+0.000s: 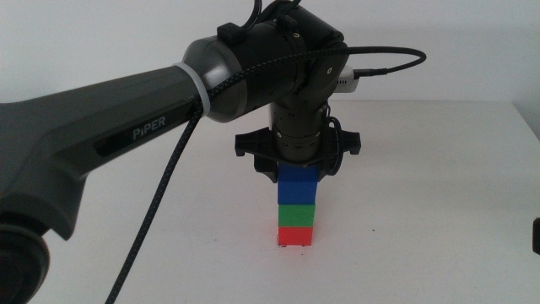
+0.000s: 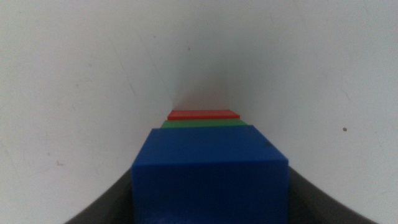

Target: Stack red cubes first, then green, then blue cubes in a specific spot.

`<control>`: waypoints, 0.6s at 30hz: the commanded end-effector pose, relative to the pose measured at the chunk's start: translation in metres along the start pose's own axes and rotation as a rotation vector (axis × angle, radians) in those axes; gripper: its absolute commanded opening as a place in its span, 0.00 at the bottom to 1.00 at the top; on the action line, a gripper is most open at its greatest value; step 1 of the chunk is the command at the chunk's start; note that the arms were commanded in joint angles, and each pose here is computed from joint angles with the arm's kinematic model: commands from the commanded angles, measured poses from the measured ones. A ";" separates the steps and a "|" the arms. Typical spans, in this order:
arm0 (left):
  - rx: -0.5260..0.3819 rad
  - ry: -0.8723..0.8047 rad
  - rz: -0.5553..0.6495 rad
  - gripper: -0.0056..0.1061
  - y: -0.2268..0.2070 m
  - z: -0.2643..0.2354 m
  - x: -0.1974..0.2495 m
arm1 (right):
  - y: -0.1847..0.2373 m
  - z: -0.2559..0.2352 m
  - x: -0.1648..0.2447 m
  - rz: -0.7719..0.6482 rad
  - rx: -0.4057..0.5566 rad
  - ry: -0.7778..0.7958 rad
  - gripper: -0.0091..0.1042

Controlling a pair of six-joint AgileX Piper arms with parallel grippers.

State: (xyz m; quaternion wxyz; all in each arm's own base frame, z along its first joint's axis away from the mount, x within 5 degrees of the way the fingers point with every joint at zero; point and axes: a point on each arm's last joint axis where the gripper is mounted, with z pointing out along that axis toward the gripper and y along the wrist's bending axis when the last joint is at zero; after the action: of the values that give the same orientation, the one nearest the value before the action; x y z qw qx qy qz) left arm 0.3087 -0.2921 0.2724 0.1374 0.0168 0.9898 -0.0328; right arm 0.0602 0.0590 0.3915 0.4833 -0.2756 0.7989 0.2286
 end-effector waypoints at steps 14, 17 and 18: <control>0.132 -0.154 0.138 0.89 0.012 -0.081 -0.002 | 0.000 0.000 0.000 -0.017 0.002 -0.010 0.83; 0.198 -0.246 0.154 0.89 0.029 -0.130 0.006 | 0.000 0.000 0.000 -0.017 0.002 -0.010 0.83; 0.209 -0.287 0.192 0.89 0.036 -0.146 0.009 | 0.000 0.000 0.000 -0.017 0.002 -0.010 0.83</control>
State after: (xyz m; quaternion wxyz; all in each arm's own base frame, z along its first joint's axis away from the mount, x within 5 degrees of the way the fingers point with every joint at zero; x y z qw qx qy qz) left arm 0.2750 -0.2590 0.3813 0.2468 0.1010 0.9575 -0.1095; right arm 0.0602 0.0590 0.3915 0.4833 -0.2756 0.7989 0.2286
